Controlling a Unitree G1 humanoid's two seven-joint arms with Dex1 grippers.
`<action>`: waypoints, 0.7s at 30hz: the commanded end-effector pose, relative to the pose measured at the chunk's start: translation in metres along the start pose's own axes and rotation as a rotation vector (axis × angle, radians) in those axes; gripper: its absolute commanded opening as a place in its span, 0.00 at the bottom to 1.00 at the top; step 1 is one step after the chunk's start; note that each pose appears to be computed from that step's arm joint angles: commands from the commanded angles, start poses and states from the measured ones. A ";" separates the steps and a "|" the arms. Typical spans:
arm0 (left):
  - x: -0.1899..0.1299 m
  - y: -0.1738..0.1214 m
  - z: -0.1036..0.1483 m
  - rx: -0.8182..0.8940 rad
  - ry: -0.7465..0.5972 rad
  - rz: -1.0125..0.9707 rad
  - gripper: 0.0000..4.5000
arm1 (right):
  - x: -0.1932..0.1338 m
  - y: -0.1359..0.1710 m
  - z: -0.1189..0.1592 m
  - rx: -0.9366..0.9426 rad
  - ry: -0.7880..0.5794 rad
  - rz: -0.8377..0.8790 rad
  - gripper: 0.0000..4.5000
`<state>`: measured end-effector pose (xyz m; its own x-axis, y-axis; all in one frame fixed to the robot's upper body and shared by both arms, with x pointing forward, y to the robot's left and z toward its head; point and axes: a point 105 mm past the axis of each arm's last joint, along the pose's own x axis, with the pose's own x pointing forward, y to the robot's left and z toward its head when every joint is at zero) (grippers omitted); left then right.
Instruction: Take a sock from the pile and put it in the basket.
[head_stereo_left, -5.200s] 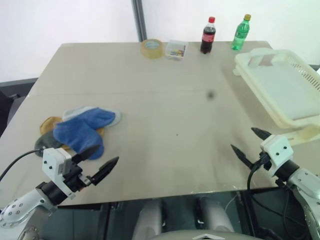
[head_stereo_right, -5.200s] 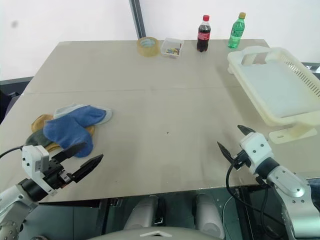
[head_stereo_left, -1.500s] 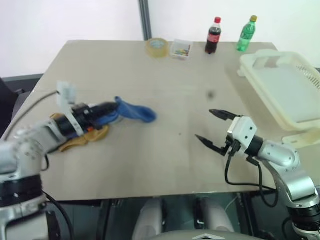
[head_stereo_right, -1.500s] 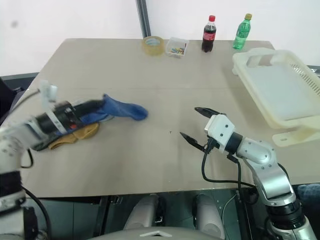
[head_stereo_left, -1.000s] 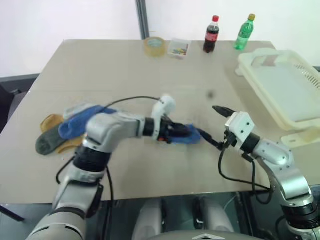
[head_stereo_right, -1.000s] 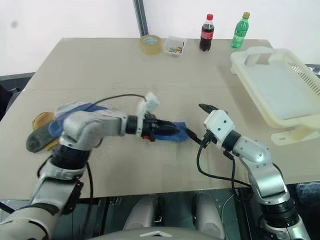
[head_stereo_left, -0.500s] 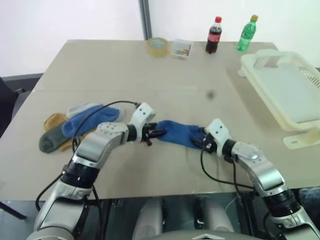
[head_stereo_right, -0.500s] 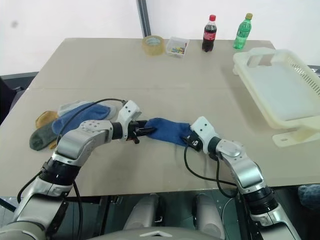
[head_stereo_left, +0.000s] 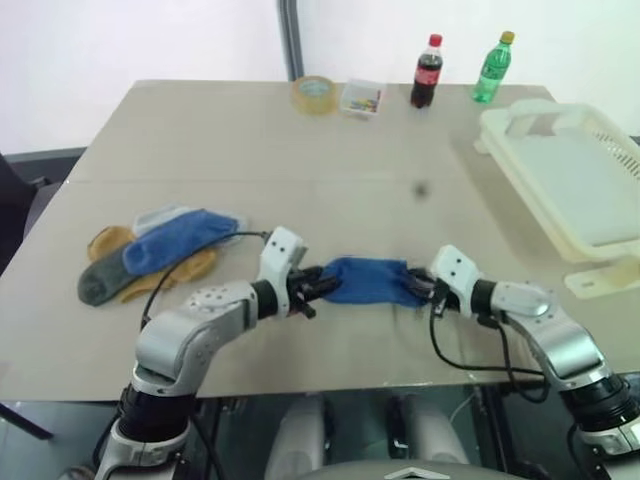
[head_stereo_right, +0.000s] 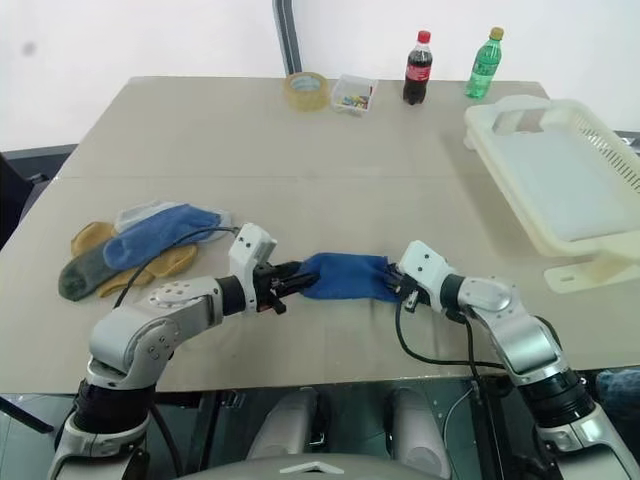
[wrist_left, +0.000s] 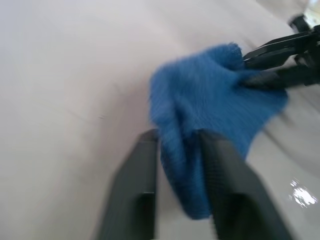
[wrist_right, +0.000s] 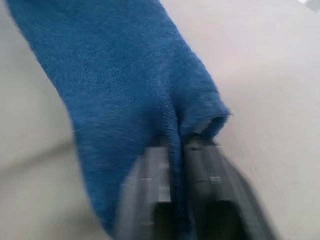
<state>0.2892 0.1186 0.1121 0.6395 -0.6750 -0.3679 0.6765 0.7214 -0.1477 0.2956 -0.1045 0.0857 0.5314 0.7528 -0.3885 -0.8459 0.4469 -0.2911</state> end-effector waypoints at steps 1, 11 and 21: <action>-0.029 0.028 0.032 0.095 -0.145 0.149 0.63 | -0.011 -0.001 0.026 -0.048 -0.107 -0.012 0.57; -0.064 0.117 0.031 0.189 -0.140 0.771 0.63 | -0.013 0.003 0.088 -0.098 -0.333 -0.010 0.57; -0.053 0.136 0.022 0.168 -0.111 0.827 0.50 | -0.011 0.000 0.086 -0.106 -0.323 -0.022 0.59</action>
<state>0.3512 0.2506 0.1189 0.9653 0.0461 -0.2570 0.0214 0.9670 0.2539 0.2860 -0.0708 0.1547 0.4877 0.8647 -0.1203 -0.8331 0.4198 -0.3601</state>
